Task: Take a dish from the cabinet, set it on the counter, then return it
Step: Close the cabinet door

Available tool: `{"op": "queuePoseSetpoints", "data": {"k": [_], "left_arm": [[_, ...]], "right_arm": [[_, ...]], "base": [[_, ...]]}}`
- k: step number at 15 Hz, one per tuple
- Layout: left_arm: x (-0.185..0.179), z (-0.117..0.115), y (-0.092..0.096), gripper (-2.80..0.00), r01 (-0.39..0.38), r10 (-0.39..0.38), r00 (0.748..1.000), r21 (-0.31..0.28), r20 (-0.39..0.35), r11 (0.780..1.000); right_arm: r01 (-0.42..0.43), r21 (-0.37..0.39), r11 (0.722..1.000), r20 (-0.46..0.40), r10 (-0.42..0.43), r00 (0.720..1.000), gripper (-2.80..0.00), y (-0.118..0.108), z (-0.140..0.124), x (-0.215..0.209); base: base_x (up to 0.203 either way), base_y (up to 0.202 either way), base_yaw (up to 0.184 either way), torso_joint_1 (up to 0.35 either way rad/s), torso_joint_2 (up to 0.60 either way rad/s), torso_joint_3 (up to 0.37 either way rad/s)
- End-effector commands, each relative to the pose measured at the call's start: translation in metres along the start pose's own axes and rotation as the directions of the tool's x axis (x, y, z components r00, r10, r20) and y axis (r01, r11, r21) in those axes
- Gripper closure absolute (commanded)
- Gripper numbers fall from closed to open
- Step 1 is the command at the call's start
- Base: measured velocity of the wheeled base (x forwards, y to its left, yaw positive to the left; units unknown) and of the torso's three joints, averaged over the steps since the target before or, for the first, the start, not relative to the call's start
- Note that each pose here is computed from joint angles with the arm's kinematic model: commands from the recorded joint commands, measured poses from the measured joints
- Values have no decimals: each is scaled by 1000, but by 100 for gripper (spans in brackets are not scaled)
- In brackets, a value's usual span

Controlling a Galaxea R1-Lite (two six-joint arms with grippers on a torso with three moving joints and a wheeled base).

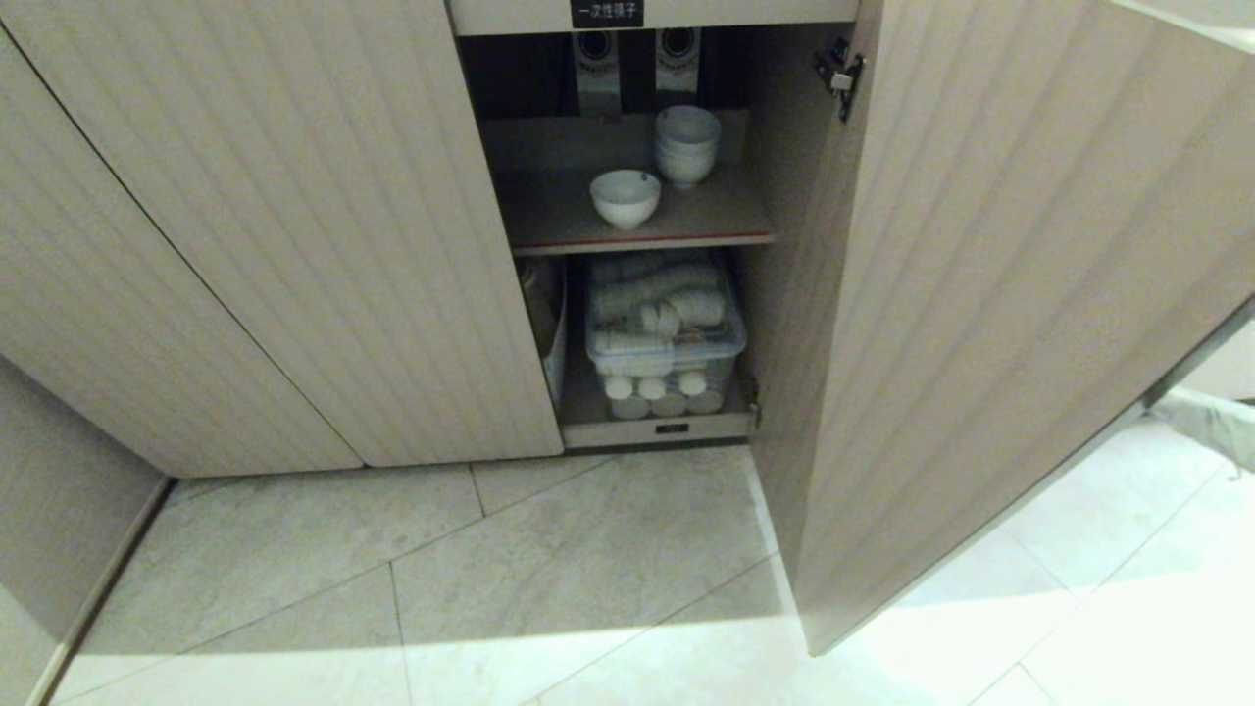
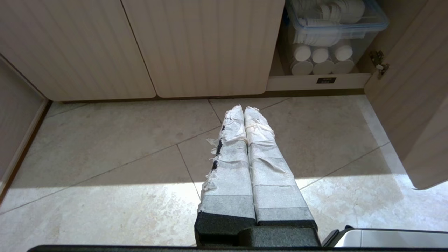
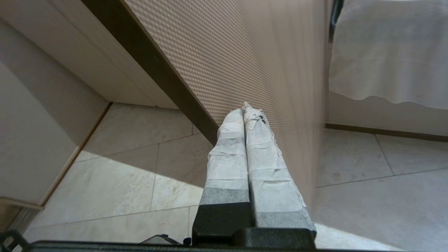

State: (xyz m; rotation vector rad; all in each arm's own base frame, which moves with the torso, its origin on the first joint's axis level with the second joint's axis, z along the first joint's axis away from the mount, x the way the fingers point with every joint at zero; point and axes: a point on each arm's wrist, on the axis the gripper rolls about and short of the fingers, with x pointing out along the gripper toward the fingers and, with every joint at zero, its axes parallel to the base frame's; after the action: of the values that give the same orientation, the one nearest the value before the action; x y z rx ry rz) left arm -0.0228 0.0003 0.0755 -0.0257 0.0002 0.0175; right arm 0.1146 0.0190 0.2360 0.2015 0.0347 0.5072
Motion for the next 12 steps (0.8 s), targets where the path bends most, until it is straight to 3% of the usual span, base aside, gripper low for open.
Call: {"op": "queuePoseSetpoints", "data": {"k": [1, 7, 12], "left_arm": [[0, 0, 0, 0, -1, 1, 1000, 0, 0, 1000], [0, 0, 0, 0, -1, 1, 1000, 0, 0, 1000], [0, 0, 0, 0, -1, 1, 1000, 0, 0, 1000]], "right_arm": [[-24, -2, 1000, 2, 24, 1000, 0, 3, 0, 0], [-142, -19, 990, 10, 142, 990, 0, 14, -6, 4], [-179, -16, 984, -18, 178, 984, 0, 16, -9, 17]], "base": [[0, 0, 0, 0, 0, 0], [0, 0, 0, 0, 0, 0], [0, 0, 0, 0, 0, 0]]}}
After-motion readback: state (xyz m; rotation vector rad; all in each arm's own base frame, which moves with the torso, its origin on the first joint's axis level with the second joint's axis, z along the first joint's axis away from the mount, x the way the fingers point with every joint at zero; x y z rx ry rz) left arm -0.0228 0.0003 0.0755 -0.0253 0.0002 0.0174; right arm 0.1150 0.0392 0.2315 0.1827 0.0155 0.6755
